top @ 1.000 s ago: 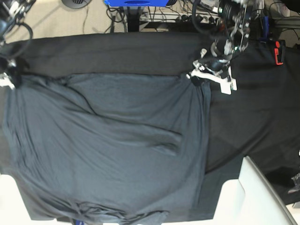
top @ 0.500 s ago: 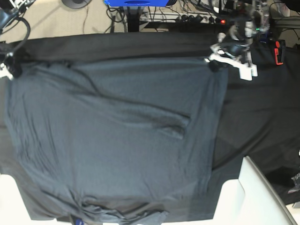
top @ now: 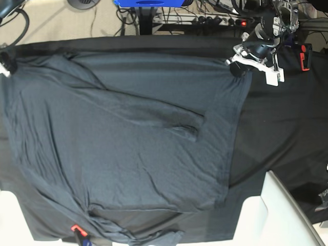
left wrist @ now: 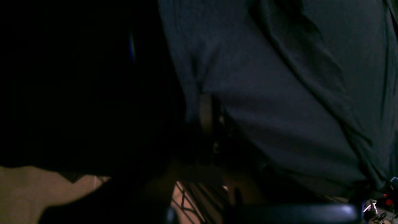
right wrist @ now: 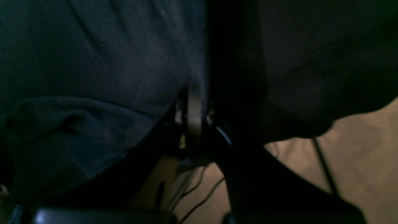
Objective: Fold the T-shirt properly
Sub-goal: 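Hold the shirt edge with both grippers and adjust the grip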
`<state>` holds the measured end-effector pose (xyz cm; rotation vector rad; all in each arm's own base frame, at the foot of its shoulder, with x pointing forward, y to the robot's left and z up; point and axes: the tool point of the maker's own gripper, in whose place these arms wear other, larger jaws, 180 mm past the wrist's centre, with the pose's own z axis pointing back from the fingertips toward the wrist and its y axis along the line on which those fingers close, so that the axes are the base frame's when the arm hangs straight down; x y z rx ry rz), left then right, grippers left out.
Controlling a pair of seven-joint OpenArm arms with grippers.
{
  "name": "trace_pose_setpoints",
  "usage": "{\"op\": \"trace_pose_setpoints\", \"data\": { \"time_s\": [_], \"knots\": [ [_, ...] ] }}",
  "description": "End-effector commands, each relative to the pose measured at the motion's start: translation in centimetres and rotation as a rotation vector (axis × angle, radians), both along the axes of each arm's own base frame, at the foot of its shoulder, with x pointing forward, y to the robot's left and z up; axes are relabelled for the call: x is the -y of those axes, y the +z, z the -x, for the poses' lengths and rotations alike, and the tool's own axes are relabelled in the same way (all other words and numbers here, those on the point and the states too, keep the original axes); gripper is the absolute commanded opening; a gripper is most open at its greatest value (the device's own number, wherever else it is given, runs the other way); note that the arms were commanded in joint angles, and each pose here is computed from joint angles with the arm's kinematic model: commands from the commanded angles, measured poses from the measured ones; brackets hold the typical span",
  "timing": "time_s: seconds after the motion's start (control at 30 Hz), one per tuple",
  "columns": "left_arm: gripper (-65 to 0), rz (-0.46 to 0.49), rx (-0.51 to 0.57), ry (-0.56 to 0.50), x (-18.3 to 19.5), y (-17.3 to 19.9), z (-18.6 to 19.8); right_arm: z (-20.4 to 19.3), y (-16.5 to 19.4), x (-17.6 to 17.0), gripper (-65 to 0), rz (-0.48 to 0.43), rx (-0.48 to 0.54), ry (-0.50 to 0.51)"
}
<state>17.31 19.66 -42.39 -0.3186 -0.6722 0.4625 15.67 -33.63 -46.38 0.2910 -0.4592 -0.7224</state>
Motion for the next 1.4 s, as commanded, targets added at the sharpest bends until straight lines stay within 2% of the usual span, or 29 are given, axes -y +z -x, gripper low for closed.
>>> {"op": "trace_pose_setpoints", "data": {
  "time_s": [0.0, 0.17, 0.33, 0.5, 0.77, 0.9, 0.97, 1.07, 1.17, 1.27, 1.37],
  "knots": [
    [-65.0, -0.016, 0.019, -0.003, -0.4, 0.5, -0.1, -0.3, 0.8, 0.9, -64.8, 0.026, 0.018, -0.001],
    [-65.0, -0.020, -0.021, -0.001, -0.5, -0.3, 1.4, 0.5, 0.3, 0.7, -64.8, 0.021, -0.002, -0.002],
    [-65.0, -0.016, -0.110, 0.031, -1.4, -3.1, 3.5, 0.8, 0.2, 0.6, -64.8, 0.021, -0.009, -0.004],
    [-65.0, -0.012, -0.112, 0.033, -1.4, -3.5, 3.2, 0.4, 0.3, 1.0, -64.8, 0.037, 0.013, -0.016],
    [-65.0, -0.010, -0.072, 0.030, -1.3, -2.8, 1.3, -0.3, -2.5, -0.6, -64.8, -0.026, 0.016, -0.031],
    [-65.0, -0.010, -0.069, 0.030, -1.3, -2.8, 1.2, -0.4, -2.6, -0.3, -64.5, -0.020, 0.028, -0.049],
    [-65.0, -0.010, -0.069, 0.030, -1.3, -2.8, 1.2, -0.4, -2.5, -0.3, -58.8, -0.019, 0.030, -0.053],
    [-65.0, -0.010, -0.069, 0.030, -1.3, -2.8, 1.2, -0.2, -2.5, -0.3, -38.3, -0.019, 0.031, -0.055],
    [-65.0, -0.010, -0.067, 0.030, -1.3, -2.8, 1.1, 0.4, -2.6, -0.3, -24.5, -0.022, 0.024, -0.059],
    [-65.0, -0.010, -0.067, 0.030, -1.3, -2.8, 1.1, 1.9, -2.9, -0.1, -23.1, -0.033, 0.019, -0.112],
    [-65.0, -0.011, -0.067, 0.032, -1.3, -2.8, 1.1, 3.3, -2.4, 0.1, -23.1, 0.002, 0.005, -0.106]
  ]
}}
